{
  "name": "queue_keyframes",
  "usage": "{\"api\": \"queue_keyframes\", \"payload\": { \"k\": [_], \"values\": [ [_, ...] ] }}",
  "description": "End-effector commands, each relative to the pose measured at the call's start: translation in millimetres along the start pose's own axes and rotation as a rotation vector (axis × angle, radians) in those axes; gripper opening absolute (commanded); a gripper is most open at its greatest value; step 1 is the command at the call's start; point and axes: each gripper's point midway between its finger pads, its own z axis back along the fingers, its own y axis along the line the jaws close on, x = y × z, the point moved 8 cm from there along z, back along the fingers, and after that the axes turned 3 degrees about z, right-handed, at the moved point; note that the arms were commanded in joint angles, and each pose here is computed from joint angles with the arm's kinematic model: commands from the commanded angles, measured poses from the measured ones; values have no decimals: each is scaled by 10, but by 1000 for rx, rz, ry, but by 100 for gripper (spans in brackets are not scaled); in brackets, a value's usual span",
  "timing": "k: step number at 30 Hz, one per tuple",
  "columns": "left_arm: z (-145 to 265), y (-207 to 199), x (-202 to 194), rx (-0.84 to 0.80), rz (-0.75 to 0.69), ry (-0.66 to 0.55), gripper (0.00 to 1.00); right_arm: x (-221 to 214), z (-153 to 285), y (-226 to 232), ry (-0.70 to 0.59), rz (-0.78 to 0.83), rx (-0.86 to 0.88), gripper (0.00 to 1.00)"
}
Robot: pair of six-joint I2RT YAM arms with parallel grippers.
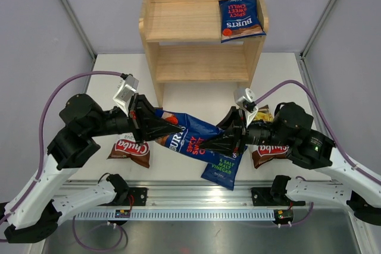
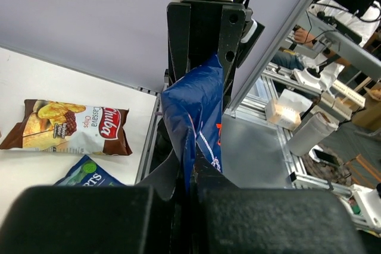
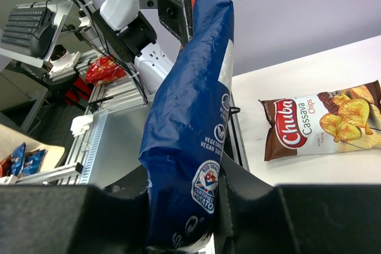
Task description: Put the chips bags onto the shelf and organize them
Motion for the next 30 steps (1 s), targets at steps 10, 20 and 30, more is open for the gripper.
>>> {"api": "queue_keyframes", "payload": {
  "k": [10, 20, 30],
  "values": [
    [150, -296, 433, 10, 88, -302, 0, 162, 211, 78, -189, -15, -45, 31],
    [196, -271, 404, 36, 126, -372, 0, 160, 137, 55, -222, -27, -31, 30],
    [111, -224, 376, 9, 168, -342, 0, 279, 40, 53, -278, -14, -2, 37]
  ]
}}
